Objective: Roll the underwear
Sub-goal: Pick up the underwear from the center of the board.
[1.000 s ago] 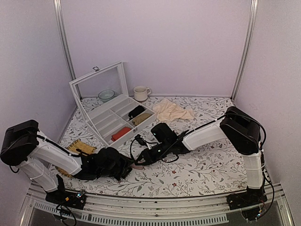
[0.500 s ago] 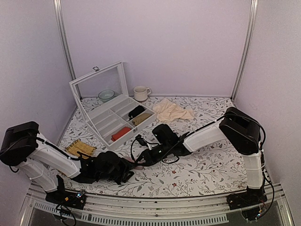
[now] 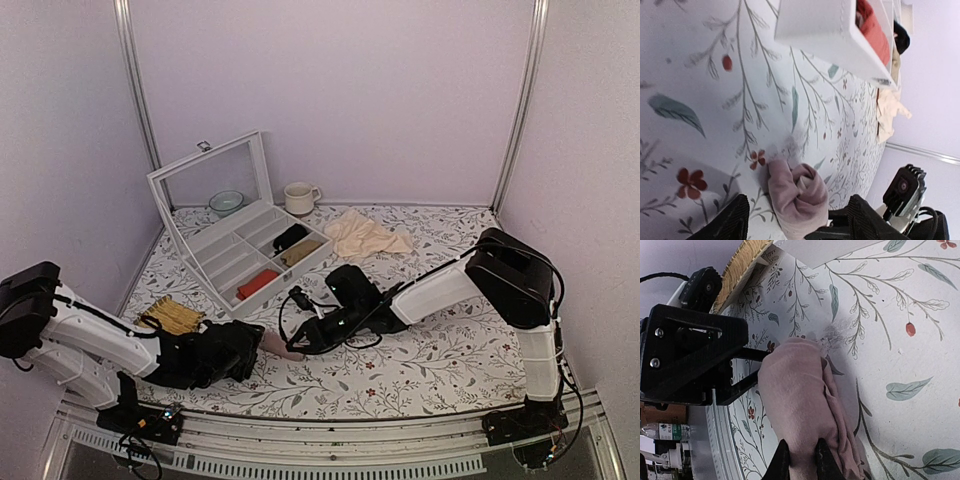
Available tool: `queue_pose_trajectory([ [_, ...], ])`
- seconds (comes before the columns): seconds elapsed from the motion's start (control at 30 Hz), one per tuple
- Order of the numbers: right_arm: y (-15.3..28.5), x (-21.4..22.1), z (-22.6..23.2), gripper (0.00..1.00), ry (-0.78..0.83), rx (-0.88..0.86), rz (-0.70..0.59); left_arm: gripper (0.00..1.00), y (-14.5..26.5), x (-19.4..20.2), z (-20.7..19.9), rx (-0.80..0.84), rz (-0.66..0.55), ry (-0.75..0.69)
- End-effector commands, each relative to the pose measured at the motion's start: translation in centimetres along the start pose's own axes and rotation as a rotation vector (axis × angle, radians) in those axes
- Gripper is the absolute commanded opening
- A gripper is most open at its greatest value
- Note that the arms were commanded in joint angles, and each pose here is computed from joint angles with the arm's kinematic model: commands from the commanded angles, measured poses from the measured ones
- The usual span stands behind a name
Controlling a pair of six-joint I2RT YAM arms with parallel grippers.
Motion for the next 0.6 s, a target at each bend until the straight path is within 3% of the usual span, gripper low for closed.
queue_pose_trajectory([
  [0.0, -1.4, 9.5, -2.3, 0.0, -0.211, 0.147, 0.388, 0.67, 0.1, -1.8, 0.6, 0.036, -0.165, 0.041],
  [0.57, -1.3, 10.0, -2.6, 0.0, -0.208, 0.159, 0.406, 0.65, -1.7, 1.6, -0.4, 0.067, -0.006, 0.042],
])
Point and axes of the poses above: each gripper's point midway between its finger pads, its own y axis back along the fingers, its own z axis along the line the jaws close on, x = y × z, the point moved 10 cm from there along y, back along the fingers, and after that the axes turned 15 degrees about y, right-handed, at the moved point
